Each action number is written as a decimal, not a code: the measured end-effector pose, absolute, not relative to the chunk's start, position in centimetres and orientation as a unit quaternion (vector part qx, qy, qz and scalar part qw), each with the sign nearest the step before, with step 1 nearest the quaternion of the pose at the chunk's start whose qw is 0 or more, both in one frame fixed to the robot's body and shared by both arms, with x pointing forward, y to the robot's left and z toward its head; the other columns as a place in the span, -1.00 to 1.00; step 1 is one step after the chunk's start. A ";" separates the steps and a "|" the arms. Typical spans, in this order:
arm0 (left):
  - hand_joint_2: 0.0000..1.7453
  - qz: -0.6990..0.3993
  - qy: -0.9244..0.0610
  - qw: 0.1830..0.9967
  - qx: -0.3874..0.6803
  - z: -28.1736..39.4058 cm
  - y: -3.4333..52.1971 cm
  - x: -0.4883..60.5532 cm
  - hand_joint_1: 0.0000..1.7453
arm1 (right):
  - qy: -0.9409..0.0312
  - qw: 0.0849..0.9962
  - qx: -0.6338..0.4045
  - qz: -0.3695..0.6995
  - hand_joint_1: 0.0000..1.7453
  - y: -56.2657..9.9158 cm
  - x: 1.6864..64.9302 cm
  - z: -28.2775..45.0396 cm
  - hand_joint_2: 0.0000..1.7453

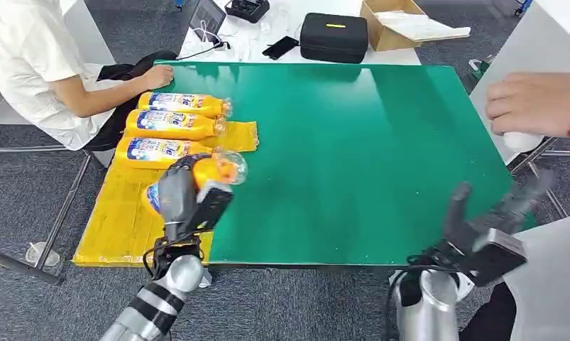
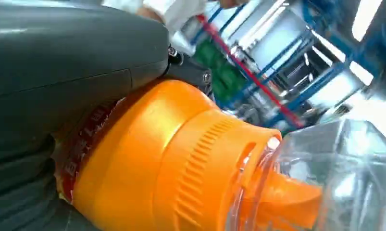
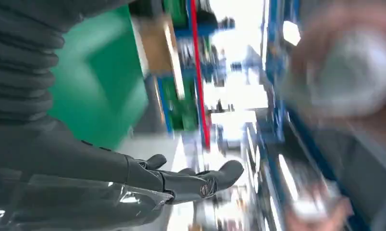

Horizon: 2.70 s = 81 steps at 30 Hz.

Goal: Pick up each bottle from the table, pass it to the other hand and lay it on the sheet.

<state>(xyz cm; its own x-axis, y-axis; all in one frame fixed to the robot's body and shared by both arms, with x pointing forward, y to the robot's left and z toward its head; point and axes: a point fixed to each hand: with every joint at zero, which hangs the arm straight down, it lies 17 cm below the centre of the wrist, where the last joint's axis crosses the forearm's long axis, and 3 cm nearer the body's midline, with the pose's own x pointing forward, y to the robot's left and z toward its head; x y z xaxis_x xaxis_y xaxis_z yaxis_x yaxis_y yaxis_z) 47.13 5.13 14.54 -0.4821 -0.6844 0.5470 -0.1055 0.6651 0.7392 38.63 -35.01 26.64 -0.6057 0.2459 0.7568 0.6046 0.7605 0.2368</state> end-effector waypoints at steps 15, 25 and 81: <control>1.00 -0.521 -0.630 0.491 0.301 2.9 10.0 50.0 1.00 | -0.864 0.443 -0.154 -0.182 -1.00 -28.0 42.5 22.4 1.00; 1.00 -0.544 -0.572 0.542 0.287 -0.1 12.1 50.2 -1.00 | -0.858 0.470 -0.122 -0.167 -1.00 -26.2 43.5 20.8 1.00; 1.00 -0.171 -0.807 0.551 -0.124 16.1 0.4 41.7 -1.00 | -0.850 0.516 0.003 -0.105 -1.00 -22.5 42.2 16.5 1.00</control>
<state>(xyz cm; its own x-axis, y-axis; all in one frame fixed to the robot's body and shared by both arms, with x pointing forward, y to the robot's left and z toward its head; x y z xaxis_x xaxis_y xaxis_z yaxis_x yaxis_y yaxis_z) 41.71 0.41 16.13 -0.3610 0.0115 0.9325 0.3882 0.9110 0.1390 42.23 -22.51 16.46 -0.4671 -0.1135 0.8769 0.1035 0.9779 0.1817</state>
